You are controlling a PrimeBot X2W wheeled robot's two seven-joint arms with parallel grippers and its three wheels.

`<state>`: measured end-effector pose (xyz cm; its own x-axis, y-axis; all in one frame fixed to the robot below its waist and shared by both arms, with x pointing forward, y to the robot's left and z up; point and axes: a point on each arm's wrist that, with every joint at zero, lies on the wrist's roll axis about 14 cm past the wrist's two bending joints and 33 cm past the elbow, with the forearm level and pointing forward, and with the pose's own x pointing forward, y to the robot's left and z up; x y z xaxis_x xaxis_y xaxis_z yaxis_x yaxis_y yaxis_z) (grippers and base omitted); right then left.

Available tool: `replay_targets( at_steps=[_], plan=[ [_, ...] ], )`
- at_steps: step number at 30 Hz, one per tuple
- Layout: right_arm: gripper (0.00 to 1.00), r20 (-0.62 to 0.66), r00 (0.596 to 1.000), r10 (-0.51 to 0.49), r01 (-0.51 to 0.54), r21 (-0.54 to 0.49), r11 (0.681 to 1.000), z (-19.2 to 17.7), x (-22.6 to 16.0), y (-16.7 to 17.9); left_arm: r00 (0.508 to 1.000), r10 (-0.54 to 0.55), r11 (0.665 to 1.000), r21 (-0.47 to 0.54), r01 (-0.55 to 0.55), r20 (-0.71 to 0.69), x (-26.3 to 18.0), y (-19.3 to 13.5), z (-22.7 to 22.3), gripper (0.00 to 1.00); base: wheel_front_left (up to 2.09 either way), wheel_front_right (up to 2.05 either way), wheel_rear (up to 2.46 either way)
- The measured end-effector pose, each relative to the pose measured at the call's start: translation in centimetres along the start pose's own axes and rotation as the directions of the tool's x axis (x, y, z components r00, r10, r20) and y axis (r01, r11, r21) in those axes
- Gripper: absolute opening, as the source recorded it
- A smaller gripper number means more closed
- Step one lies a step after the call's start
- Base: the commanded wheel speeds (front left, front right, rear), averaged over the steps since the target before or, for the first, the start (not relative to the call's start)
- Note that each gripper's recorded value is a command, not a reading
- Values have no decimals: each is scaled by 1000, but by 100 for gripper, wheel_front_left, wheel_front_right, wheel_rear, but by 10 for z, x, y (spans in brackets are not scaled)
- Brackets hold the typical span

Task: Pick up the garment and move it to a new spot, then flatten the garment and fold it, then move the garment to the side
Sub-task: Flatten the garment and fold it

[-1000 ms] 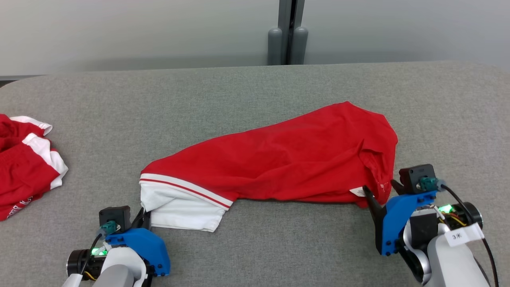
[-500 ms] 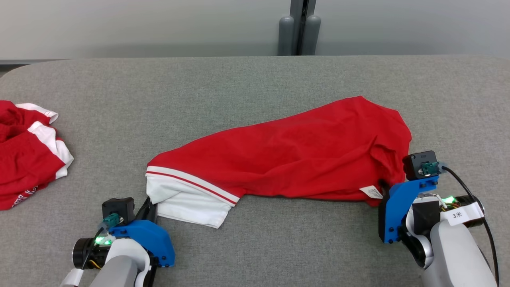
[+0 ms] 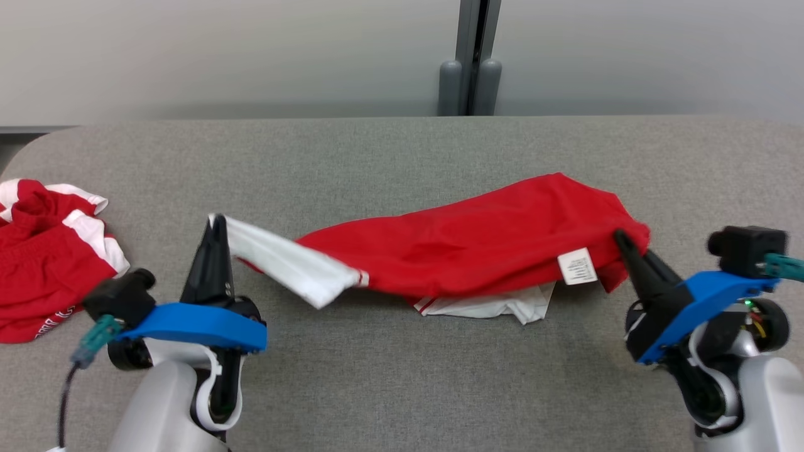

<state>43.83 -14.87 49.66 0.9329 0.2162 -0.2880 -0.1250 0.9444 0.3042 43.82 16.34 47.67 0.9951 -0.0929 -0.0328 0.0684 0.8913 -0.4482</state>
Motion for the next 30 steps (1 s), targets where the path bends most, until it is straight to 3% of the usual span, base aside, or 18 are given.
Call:
replay_targets(
  at_steps=[7, 19, 24, 30],
  plan=[
    [0, 189, 982, -6, 7, -5, 1000, 59, -36, -2, 952, -152, 976, -114, 188, 264, -7, -52, 93, 0, 0, 0, 0],
    [0, 308, 951, 12, 19, -95, 995, 121, -69, 6, 827, -369, 888, -102, 449, 423, -14, -132, 201, 0, 0, 0, 0],
    [0, 287, 956, 57, -16, -145, 989, 135, -50, 11, 835, -399, 877, -109, 468, 378, 18, -141, 205, 0, 0, 0, 0],
    [0, 217, 975, 48, 1, -220, 976, 136, 10, -11, 874, -366, 903, -105, 417, 320, 92, -126, 190, 0, 0, 0, 0]
  ],
)
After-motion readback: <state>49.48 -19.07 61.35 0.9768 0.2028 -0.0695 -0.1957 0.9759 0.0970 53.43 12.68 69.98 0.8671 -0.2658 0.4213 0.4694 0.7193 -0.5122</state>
